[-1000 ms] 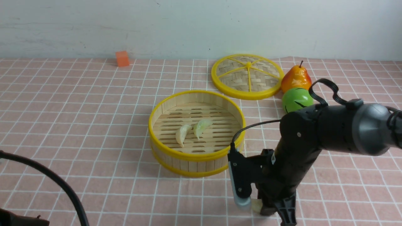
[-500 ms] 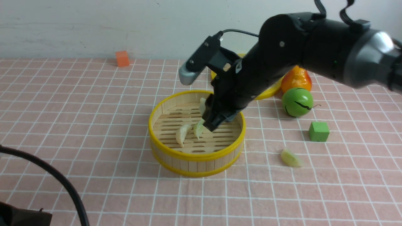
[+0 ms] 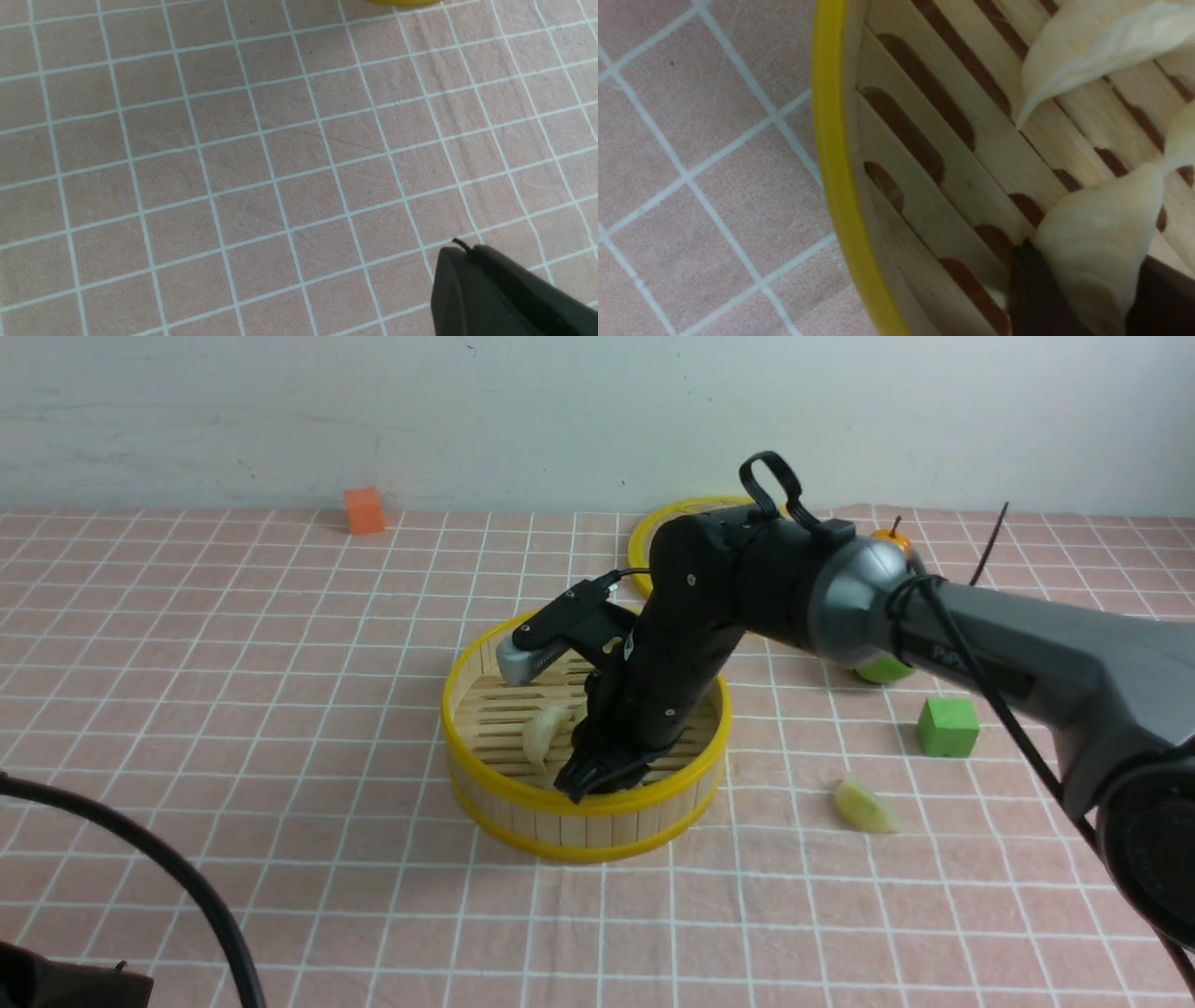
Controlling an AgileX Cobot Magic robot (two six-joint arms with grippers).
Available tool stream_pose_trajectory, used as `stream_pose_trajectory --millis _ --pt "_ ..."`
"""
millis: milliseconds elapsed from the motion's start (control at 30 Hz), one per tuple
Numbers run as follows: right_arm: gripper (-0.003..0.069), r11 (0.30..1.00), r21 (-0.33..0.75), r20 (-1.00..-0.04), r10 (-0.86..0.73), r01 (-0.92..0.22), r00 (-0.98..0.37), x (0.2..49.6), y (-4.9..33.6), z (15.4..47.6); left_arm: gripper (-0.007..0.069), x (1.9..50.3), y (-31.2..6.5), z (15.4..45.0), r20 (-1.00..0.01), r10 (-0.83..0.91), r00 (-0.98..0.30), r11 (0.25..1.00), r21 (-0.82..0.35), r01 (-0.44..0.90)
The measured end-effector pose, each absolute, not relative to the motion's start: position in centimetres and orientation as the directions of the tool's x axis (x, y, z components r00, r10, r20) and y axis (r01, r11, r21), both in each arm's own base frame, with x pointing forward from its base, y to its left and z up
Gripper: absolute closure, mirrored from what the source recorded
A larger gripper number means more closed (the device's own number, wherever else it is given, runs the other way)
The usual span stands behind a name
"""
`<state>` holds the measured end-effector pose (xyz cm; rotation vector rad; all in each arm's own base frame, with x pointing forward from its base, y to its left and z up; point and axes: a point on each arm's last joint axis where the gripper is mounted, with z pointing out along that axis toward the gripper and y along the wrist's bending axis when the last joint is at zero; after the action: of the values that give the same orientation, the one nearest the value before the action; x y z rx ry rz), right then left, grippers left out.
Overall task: Put the dumplings into the steamer on the table with the pink tablecloth.
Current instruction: 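Place the dumpling in the bamboo steamer basket with the right gripper, then reach for and grasp a dumpling lying on the table beside the steamer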
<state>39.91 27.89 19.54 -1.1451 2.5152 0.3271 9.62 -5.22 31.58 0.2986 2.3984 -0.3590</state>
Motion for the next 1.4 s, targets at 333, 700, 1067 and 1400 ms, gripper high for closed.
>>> stream_pose_trajectory --millis 333,700,1067,1400 --pt "0.0077 0.633 -0.002 -0.383 -0.716 -0.774 -0.584 38.6 26.4 26.1 0.0638 9.6 -5.2 31.6 -0.663 0.118 -0.739 0.936 -0.175 0.306" --pt "0.0142 0.782 -0.006 -0.316 -0.593 -0.623 -0.741 38.0 16.3 30.2 0.0638 9.7 -5.2 31.6 -0.668 0.118 -0.734 0.936 -0.172 0.307" --pt "0.0160 0.850 0.004 -0.268 -0.506 -0.527 -0.820 39.4 11.7 20.8 0.0636 9.6 -5.2 31.5 -0.666 0.168 -0.727 0.930 -0.137 0.340" --pt "0.0349 0.847 -0.001 -0.214 -0.520 -0.532 -0.827 40.6 11.9 16.4 0.0630 9.4 -5.1 31.4 -0.648 0.176 -0.741 0.931 -0.134 0.339"
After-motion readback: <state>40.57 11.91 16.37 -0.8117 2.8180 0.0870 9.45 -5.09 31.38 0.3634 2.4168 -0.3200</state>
